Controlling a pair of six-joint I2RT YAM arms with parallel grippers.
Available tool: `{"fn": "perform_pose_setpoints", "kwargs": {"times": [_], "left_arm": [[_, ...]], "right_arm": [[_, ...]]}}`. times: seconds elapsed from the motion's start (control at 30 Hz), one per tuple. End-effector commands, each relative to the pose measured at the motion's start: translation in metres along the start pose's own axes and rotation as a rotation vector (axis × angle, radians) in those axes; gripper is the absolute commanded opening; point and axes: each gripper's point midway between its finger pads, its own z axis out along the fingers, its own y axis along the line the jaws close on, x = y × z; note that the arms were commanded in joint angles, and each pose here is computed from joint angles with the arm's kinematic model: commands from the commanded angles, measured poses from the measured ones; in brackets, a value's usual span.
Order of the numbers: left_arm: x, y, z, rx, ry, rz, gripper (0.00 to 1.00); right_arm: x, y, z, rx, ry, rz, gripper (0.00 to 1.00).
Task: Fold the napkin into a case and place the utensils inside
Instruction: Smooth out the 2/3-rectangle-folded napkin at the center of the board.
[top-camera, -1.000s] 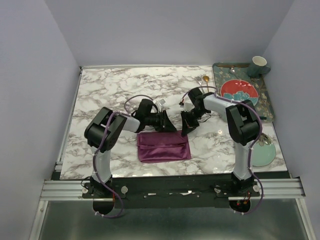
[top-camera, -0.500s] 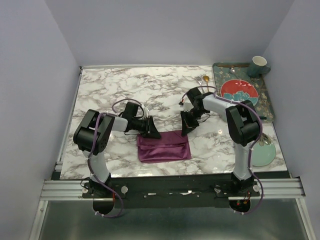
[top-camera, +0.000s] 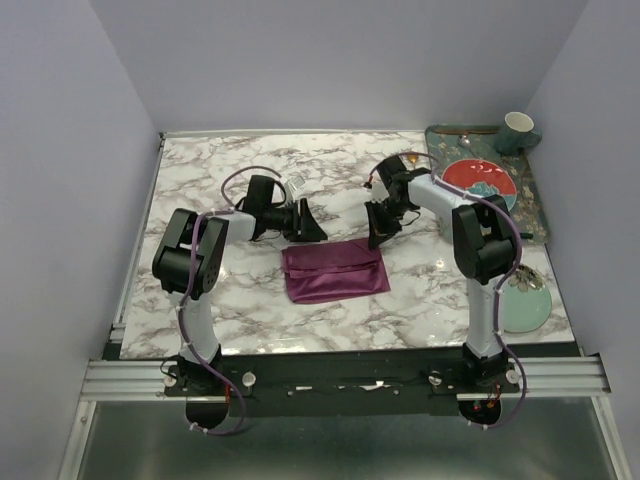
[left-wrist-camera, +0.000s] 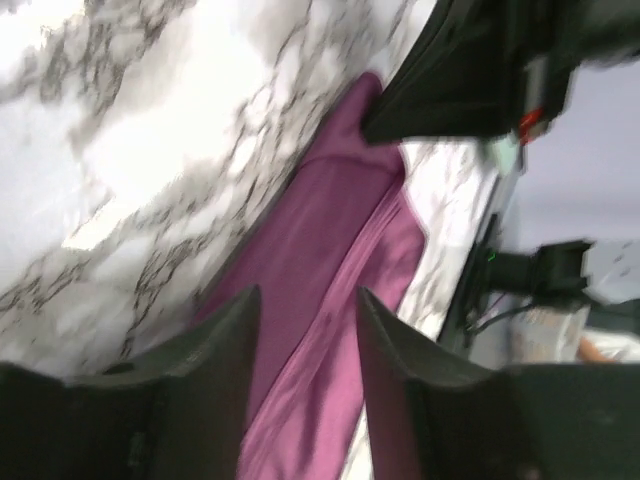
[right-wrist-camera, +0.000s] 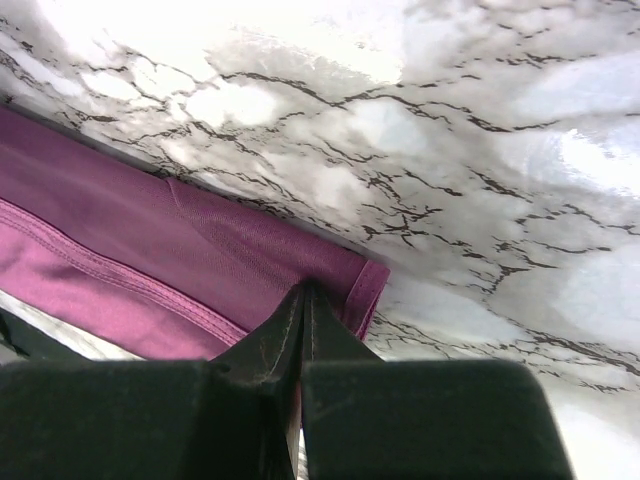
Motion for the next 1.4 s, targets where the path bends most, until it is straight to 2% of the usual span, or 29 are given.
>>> {"fn": "perform_pose_setpoints", "kwargs": {"times": [0.0, 0.03, 0.1, 0.13, 0.17, 0.2, 0.43, 0.67, 0.93, 1.37], "left_arm": [[-0.039, -0.058, 0.013, 0.145, -0.121, -0.006, 0.6], [-0.047, -0.071, 0.016, 0.194, -0.149, -0.031, 0.71], [-0.04, -0.069, 0.028, 0.227, -0.138, -0.092, 0.81], [-0.041, -0.079, 0.033, 0.273, -0.152, -0.067, 0.91], [-0.039, -0.081, 0.037, 0.294, -0.142, -0.151, 0.97], [-0.035, -0.076, 0.044, 0.305, -0.133, -0.188, 0.99], [-0.01, -0.075, 0.067, 0.351, -0.116, -0.272, 0.99], [0.008, -0.036, 0.064, 0.288, -0.103, -0.374, 0.99], [0.016, -0.03, 0.03, 0.337, -0.094, -0.423, 0.99], [0.011, -0.008, -0.039, 0.309, -0.196, -0.456, 0.99]], "right_arm": [[0.006, -0.025, 0.018, 0.087, 0.028, -0.01, 0.09], [0.008, -0.026, 0.019, 0.091, 0.033, -0.004, 0.09], [0.009, -0.026, 0.019, 0.091, 0.034, -0.002, 0.09], [0.011, -0.026, 0.019, 0.093, 0.036, 0.004, 0.09], [0.01, -0.026, 0.02, 0.093, 0.035, 0.006, 0.09], [0.011, -0.026, 0.019, 0.094, 0.034, 0.008, 0.09], [0.017, -0.026, 0.022, 0.087, 0.05, 0.03, 0.09], [0.02, -0.028, 0.022, 0.102, 0.054, 0.04, 0.09], [0.022, -0.033, 0.024, 0.123, 0.06, 0.051, 0.1], [0.024, -0.034, 0.023, 0.134, 0.059, 0.046, 0.1]]}}
